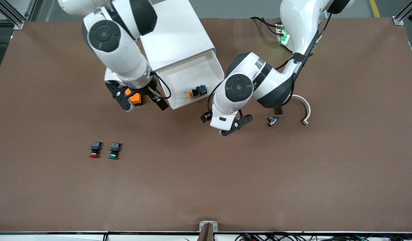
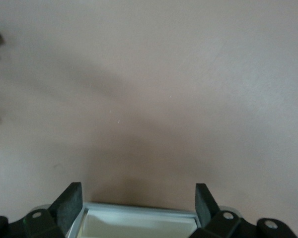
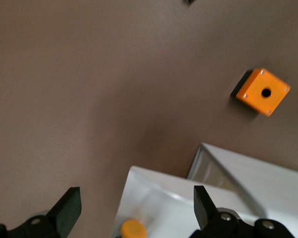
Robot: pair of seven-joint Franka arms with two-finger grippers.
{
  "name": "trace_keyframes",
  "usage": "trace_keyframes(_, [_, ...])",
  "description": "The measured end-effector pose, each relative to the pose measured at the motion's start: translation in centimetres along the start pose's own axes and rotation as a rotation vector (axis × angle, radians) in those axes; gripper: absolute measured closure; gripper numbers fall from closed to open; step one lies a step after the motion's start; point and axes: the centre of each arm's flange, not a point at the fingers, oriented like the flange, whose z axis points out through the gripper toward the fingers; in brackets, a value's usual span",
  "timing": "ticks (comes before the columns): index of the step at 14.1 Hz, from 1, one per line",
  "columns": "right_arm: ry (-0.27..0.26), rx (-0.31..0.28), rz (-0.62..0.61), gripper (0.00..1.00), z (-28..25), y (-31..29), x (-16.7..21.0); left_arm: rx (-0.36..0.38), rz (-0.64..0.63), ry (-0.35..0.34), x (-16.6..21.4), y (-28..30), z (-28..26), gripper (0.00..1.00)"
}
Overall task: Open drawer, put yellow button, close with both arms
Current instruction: 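Withdraw the right gripper while the left gripper pushes the drawer inward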
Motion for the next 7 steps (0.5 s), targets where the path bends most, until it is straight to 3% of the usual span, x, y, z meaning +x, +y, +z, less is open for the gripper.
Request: trace_keyframes(7, [-0.015,-0.023,-0.283,0.0,-1.1,3.9,10.4,0.02,0.084,0.093,-3.4,1.3,0.9,0.0])
